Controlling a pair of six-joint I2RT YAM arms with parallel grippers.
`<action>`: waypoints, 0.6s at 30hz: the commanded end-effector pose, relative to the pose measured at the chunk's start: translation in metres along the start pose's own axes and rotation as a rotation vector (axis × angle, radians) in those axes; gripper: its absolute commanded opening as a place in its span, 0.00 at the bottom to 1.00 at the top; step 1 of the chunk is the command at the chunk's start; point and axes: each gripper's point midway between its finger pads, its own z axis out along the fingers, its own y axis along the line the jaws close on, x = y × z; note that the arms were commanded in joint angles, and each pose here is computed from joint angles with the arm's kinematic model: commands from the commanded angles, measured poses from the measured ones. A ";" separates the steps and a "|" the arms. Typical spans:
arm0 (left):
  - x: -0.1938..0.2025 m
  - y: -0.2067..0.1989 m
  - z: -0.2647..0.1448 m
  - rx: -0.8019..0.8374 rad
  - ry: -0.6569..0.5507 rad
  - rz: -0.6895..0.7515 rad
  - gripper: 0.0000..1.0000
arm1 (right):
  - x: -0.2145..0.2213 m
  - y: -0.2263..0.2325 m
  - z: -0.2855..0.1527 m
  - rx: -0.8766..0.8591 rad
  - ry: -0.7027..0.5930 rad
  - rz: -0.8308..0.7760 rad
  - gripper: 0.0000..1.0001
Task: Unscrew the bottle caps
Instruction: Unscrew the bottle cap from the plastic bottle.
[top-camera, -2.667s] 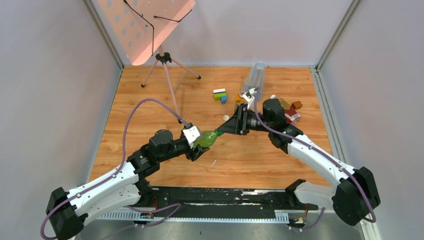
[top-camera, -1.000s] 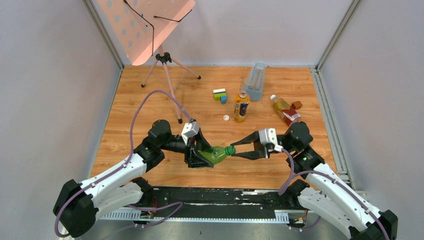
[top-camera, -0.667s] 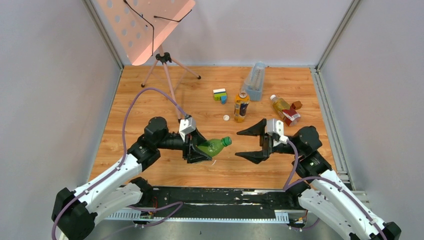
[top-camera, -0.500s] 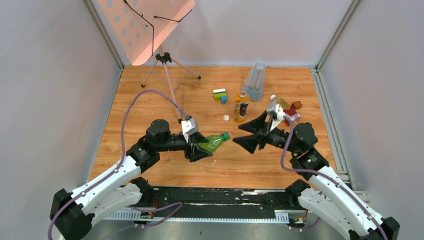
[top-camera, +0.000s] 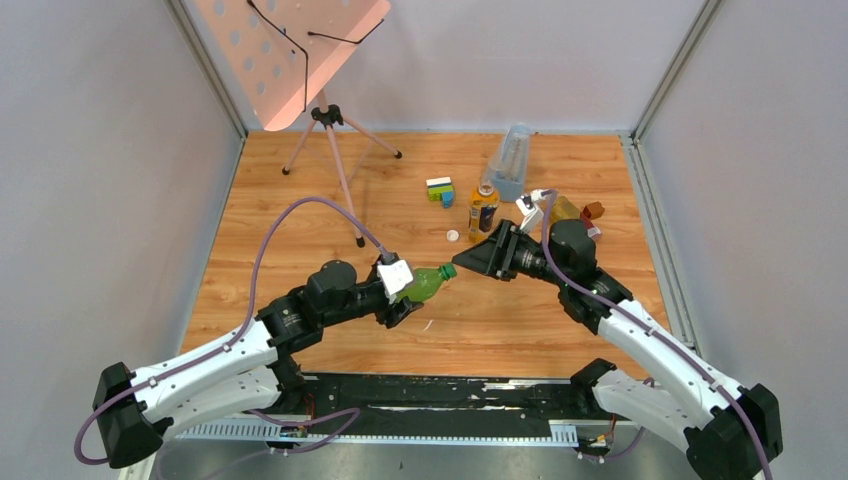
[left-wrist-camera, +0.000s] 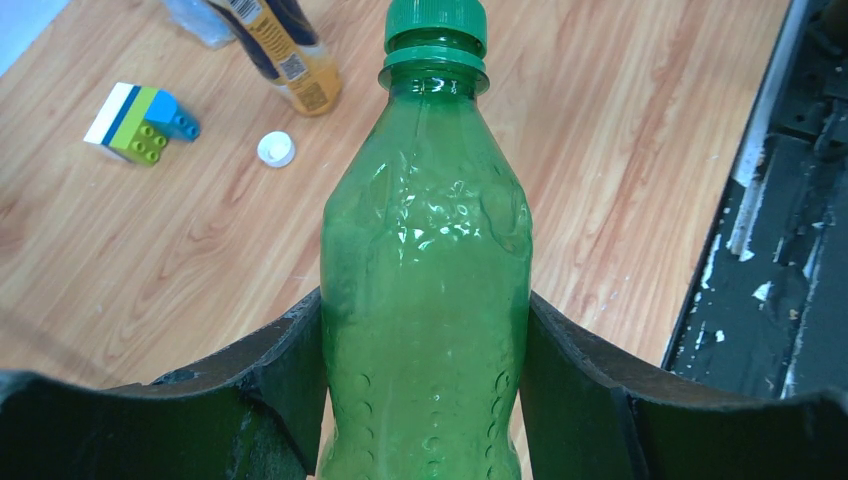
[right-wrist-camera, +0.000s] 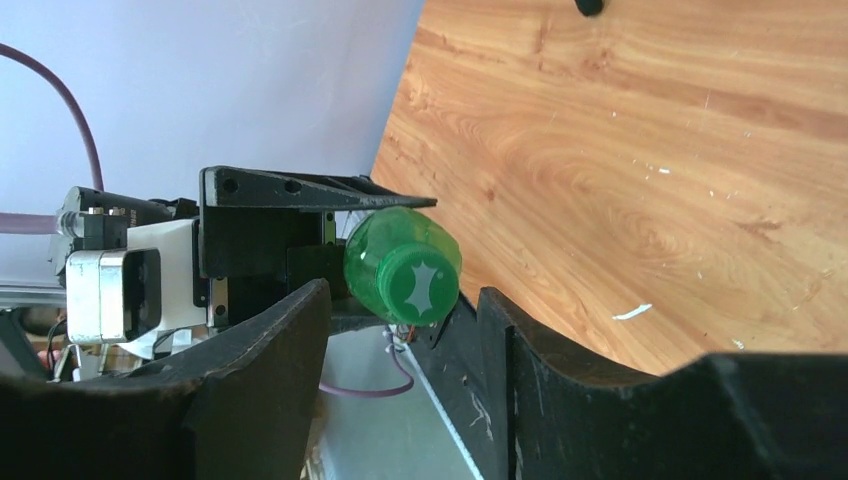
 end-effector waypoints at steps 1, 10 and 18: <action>-0.026 0.013 -0.001 -0.054 -0.051 0.055 0.00 | -0.006 0.026 0.002 -0.069 0.030 0.047 0.56; -0.028 0.012 -0.001 -0.051 -0.060 0.061 0.00 | 0.003 0.014 0.018 -0.055 0.115 0.108 0.51; -0.027 0.012 -0.002 -0.054 -0.067 0.055 0.00 | 0.009 0.017 0.020 -0.106 0.151 0.070 0.18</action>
